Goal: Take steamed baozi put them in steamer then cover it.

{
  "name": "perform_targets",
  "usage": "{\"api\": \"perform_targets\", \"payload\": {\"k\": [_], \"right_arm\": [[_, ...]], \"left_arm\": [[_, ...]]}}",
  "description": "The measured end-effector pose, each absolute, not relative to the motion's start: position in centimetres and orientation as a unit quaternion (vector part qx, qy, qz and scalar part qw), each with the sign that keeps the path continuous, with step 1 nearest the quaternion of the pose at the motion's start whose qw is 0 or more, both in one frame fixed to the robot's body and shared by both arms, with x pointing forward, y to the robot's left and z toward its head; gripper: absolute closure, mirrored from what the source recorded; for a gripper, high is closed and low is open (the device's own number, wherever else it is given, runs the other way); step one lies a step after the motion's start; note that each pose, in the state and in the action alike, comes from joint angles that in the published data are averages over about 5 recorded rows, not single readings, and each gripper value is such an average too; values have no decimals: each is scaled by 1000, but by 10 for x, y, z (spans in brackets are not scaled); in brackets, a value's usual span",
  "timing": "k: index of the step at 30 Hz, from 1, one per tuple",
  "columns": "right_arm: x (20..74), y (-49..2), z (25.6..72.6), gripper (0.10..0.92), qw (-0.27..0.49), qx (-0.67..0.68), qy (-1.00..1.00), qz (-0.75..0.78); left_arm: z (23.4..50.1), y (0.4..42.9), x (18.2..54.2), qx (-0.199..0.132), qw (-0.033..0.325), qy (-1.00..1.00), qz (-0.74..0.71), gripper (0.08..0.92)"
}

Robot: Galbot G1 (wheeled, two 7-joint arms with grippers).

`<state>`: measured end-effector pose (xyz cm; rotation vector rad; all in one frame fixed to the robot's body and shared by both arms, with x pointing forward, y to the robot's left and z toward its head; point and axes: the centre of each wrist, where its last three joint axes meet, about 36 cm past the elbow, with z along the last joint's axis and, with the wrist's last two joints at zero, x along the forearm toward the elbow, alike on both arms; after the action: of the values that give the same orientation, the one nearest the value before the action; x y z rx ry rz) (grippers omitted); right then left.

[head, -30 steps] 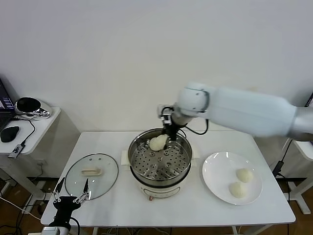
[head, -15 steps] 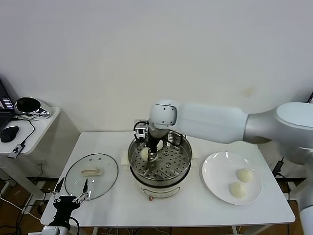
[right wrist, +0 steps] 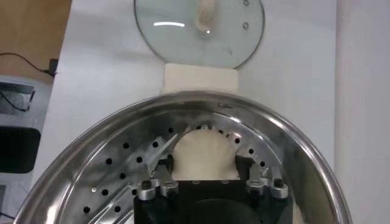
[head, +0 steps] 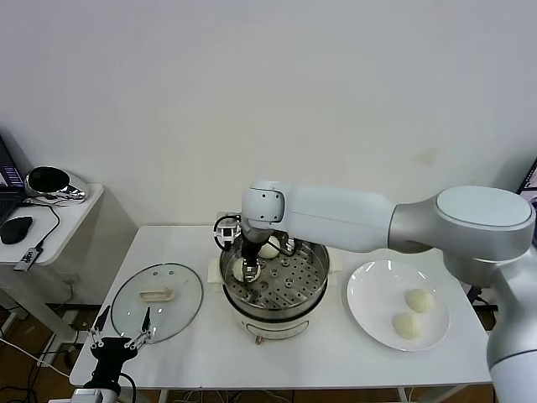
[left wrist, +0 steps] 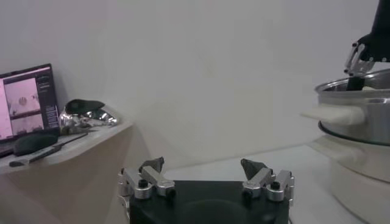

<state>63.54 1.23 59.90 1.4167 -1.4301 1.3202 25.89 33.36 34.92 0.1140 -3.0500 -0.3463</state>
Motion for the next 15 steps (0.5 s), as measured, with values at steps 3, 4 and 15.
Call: {"api": "perform_targets", "payload": {"k": [3, 4, 15], "right_arm": [[636, 2, 613, 201, 356, 553, -548, 517], [637, -4, 618, 200, 354, 554, -545, 520], [630, -108, 680, 200, 345, 554, -514, 556]], "left_arm": [[349, 333, 259, 37, 35, -992, -112, 177], [349, 333, 258, 37, 35, -992, -112, 177], [350, 331, 259, 33, 35, -993, -112, 177]]}}
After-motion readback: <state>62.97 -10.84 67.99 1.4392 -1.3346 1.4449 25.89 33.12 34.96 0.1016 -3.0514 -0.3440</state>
